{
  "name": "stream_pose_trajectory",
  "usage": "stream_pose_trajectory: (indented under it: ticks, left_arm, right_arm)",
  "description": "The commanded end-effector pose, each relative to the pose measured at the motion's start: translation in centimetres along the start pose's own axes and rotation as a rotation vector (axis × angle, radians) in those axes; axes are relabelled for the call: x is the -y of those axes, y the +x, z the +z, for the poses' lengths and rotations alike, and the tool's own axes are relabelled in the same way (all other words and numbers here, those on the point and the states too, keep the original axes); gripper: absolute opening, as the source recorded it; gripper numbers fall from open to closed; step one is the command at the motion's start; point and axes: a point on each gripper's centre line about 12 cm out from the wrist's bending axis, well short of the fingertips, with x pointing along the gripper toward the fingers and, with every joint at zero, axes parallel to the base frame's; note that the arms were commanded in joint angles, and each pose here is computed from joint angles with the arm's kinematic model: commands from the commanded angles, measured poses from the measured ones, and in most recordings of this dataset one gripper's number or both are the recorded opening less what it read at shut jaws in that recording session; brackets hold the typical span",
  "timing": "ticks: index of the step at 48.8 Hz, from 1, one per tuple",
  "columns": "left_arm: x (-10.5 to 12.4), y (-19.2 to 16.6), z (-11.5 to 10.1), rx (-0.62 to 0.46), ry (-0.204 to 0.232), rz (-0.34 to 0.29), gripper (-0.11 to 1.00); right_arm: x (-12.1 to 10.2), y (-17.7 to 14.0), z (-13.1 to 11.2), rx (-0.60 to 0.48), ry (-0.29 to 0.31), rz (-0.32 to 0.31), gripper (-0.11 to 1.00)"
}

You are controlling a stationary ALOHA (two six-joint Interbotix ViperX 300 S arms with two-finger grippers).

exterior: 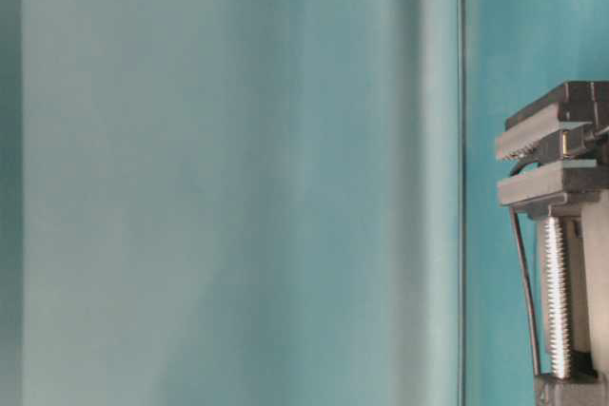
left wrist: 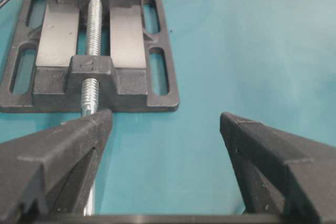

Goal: Insert the USB cable into the fixed female connector.

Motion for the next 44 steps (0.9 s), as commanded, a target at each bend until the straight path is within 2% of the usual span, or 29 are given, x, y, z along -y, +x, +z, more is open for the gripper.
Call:
stream_pose_trajectory:
  ticks: [1, 4, 14, 30, 44]
  left_arm:
    - [0.0, 0.1, 0.5, 0.009, -0.004, 0.0, 0.99]
    - [0.0, 0.1, 0.5, 0.009, -0.004, 0.0, 0.99]
    - [0.0, 0.1, 0.5, 0.009, -0.004, 0.0, 0.99]
    - [0.0, 0.1, 0.5, 0.009, -0.002, 0.0, 0.99]
    - [0.0, 0.1, 0.4, 0.008, -0.004, 0.0, 0.99]
  right_arm:
    - [0.1, -0.5, 1.9, 0.042, -0.004, 0.004, 0.38]
    - [0.2, -1.3, 2.0, 0.058, 0.01, 0.014, 0.38]
    - [0.6, -2.1, 0.2, 0.037, 0.079, 0.013, 0.38]
    - [0.2, -2.0, 0.9, 0.057, 0.014, 0.037, 0.38]
    - [-0.3, -2.0, 1.6, 0.082, -0.091, 0.074, 0.39]
